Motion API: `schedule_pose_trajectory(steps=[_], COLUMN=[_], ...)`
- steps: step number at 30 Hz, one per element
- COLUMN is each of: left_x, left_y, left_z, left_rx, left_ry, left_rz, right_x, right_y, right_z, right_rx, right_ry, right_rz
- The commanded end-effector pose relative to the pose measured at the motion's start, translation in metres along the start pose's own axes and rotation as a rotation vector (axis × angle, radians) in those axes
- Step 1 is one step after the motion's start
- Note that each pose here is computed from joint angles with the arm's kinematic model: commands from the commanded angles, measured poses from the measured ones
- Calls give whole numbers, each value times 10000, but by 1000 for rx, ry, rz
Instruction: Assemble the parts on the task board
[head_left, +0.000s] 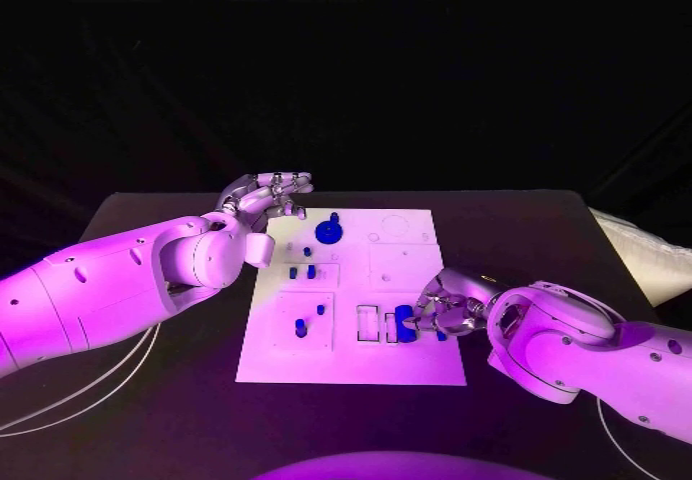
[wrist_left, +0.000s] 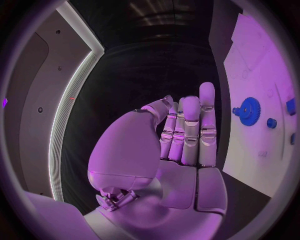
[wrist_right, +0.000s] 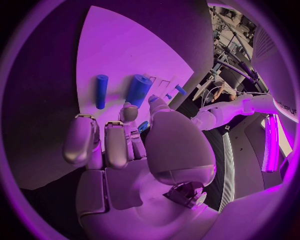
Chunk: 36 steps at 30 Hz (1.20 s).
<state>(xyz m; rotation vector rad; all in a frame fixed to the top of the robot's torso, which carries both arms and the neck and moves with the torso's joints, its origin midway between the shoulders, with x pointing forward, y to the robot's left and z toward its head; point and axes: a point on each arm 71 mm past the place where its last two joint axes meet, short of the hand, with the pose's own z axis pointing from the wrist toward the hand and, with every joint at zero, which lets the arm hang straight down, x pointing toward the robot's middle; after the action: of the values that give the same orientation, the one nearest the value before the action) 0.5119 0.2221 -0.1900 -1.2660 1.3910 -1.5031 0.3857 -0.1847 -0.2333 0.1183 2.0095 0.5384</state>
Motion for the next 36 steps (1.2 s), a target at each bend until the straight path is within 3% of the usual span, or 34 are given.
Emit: schedule_pose_trajectory(steps=[1, 18, 36], left_x=[27, 23, 13], left_y=[-4, 0, 1], left_z=[-1, -2, -5], left_rx=[5, 2, 1], left_ry=[22, 22, 21], left_rz=[-4, -4, -3], right_x=[35, 135, 108], right_y=[-19, -15, -69], right_z=[19, 116, 105], right_rx=[40, 51, 67], right_ry=[10, 31, -12], right_rz=[-36, -78, -37])
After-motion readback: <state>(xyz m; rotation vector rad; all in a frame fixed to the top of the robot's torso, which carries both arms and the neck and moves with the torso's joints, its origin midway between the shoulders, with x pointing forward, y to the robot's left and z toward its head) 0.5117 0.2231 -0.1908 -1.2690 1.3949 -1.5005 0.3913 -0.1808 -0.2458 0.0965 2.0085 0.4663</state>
